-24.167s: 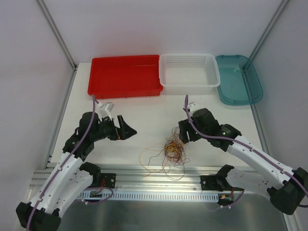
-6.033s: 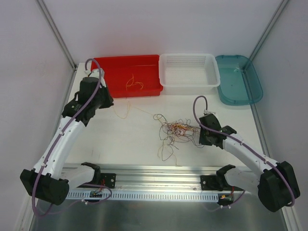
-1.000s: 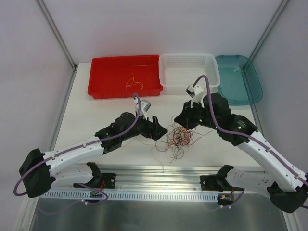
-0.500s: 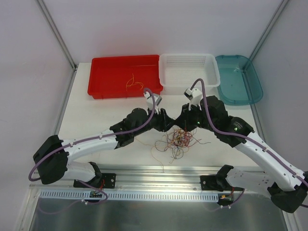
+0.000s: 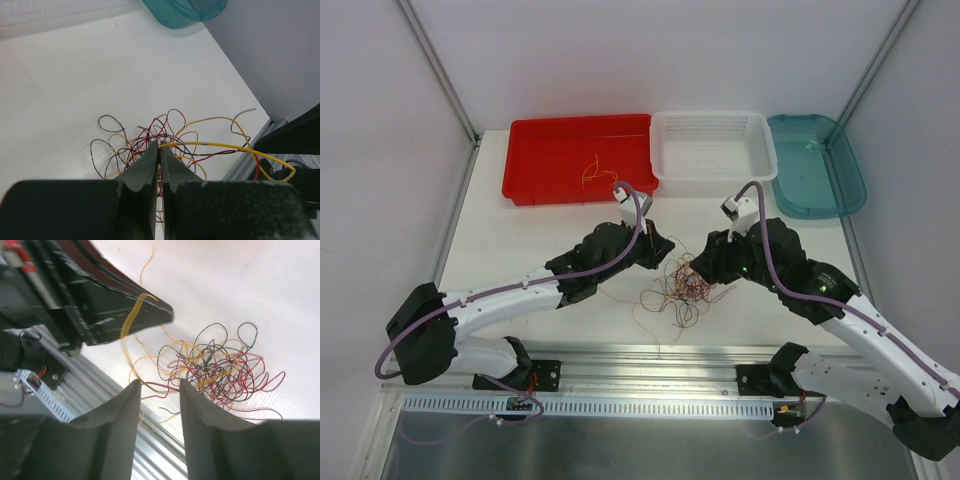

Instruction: Untangle the cables

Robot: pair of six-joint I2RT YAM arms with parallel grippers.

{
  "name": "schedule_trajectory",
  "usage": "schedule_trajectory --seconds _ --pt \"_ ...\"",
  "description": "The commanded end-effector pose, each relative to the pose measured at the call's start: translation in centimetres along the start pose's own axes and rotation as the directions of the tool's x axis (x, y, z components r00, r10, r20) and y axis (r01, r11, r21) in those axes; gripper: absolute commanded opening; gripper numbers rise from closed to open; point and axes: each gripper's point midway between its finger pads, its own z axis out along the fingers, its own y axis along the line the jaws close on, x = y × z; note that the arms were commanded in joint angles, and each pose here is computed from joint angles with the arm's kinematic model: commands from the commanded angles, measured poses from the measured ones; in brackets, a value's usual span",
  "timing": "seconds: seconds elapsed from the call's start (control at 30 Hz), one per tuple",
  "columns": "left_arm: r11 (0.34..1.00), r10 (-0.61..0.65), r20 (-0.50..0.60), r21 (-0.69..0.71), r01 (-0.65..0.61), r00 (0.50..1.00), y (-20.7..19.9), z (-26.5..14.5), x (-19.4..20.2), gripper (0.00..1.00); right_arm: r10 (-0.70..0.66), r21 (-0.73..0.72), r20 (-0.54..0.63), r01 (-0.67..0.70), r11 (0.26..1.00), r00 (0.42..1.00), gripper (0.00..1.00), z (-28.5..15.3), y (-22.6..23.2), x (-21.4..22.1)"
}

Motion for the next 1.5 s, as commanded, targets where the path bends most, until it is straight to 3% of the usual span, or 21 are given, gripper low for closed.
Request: schedule_trajectory --seconds 0.0,0.13,0.27,0.47,0.57,0.9,1.07,1.17,1.27,1.3,1.37,1.4,1.47 --pt "0.996 0.056 0.091 -0.073 -0.049 0.994 -0.1 -1.5 -4.2 0.0 0.02 0.072 0.015 -0.021 0.997 1.0 0.47 0.0 -1.5 0.8" --pt "0.984 0.078 0.068 -0.162 -0.066 0.995 1.5 -2.7 -4.3 0.0 0.01 0.151 0.028 -0.014 0.988 1.0 0.62 -0.6 -3.3 1.5" --pt "0.972 0.039 0.061 -0.233 -0.024 0.997 2.8 -3.6 -3.8 0.0 -0.008 0.238 0.024 0.002 0.971 1.0 0.67 0.2 -5.5 2.9" --pt "0.966 -0.018 0.051 -0.258 0.031 0.999 3.3 -3.9 -3.1 0.0 0.088 0.138 0.004 -0.088 0.987 0.996 0.77 5.4 -4.7 6.7" --pt "0.957 -0.059 0.067 -0.279 0.075 0.996 3.7 -4.2 -2.9 0.0 0.137 0.075 0.077 -0.143 0.987 0.988 0.81 7.9 -3.9 6.1" --pt "0.952 -0.125 0.067 -0.274 0.139 0.99 3.6 -4.4 -2.3 0.0 0.243 -0.025 0.202 -0.243 0.97 0.949 0.82 12.3 -2.7 4.5" --pt "0.952 -0.134 0.074 -0.266 0.149 0.988 3.3 -4.5 -2.7 0.0 0.267 -0.021 0.184 -0.268 0.963 0.946 0.8 14.5 -2.5 4.5" --pt "0.954 -0.136 0.081 -0.257 0.153 0.987 3.0 -4.7 -3.0 0.0 0.27 0.014 0.145 -0.274 0.961 0.952 0.76 15.8 -3.1 5.6" --pt "0.955 -0.138 0.097 -0.251 0.158 0.986 2.8 -5.2 -3.7 0.0 0.273 0.059 0.117 -0.281 0.958 0.955 0.62 16.6 -3.9 6.8" --pt "0.956 -0.138 0.112 -0.245 0.161 0.984 2.7 -5.5 -4.2 0.0 0.275 0.096 0.085 -0.283 0.954 0.958 0.49 17.0 -4.4 7.8" --pt "0.955 -0.139 0.125 -0.244 0.167 0.982 2.6 -6.0 -4.7 0.0 0.293 0.141 0.078 -0.301 0.943 0.953 0.36 17.3 -5.4 8.6" --pt "0.957 -0.14 0.144 -0.234 0.171 0.98 2.3 -6.5 -5.4 0.0 0.303 0.18 0.047 -0.307 0.935 0.952 0.23 17.5 -6.1 9.7" --pt "0.956 -0.123 0.16 -0.246 0.16 0.979 2.5 -7.3 -6.2 0.0 0.346 0.201 0.037 -0.346 0.916 0.938 0.15 17.5 -7.0 10.3"
